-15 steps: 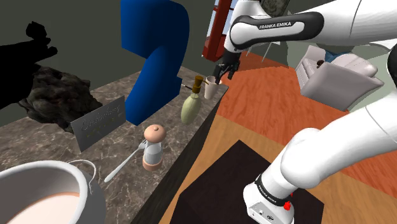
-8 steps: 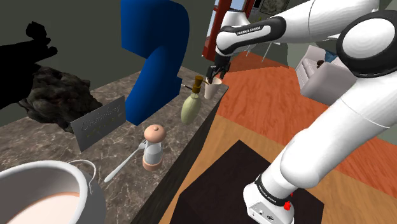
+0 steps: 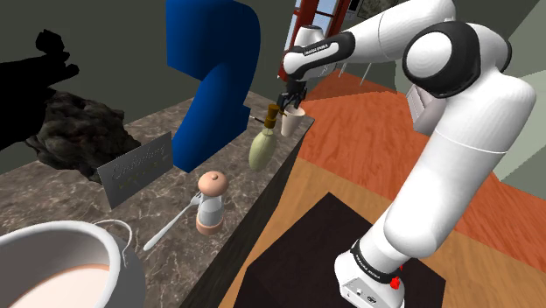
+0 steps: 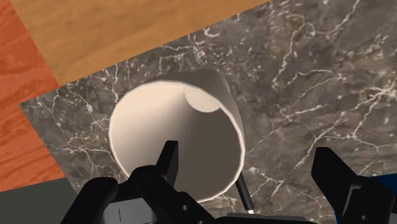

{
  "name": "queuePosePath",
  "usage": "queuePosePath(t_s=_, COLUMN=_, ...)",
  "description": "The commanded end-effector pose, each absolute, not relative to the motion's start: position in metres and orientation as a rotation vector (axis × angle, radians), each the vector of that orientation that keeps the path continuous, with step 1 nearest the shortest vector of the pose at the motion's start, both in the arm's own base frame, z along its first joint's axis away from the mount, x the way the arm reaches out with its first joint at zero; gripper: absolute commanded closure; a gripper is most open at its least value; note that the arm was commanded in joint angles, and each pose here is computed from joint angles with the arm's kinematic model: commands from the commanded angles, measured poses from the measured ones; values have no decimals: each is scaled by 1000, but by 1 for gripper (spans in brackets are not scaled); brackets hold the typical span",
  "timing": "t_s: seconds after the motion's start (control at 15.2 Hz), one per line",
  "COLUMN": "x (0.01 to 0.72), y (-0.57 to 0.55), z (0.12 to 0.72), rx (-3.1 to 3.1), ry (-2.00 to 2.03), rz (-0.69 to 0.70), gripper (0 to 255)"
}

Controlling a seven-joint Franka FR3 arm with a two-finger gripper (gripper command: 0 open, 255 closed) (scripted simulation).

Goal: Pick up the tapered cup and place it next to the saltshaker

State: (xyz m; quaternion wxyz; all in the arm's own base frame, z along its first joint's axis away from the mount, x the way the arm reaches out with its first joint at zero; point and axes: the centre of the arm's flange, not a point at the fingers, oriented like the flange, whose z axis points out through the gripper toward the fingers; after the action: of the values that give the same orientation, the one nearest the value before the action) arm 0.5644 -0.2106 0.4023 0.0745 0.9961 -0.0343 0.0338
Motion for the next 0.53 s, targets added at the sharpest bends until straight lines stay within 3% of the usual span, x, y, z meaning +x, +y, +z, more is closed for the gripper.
queuePosePath(t_s=0.0, x=567, y=-213, z=392, rx=2988, ry=-102, rz=103, gripper=0)
queuePosePath(t_s=0.46, x=568, y=-217, z=368, rx=2988, ry=-102, rz=103, gripper=0)
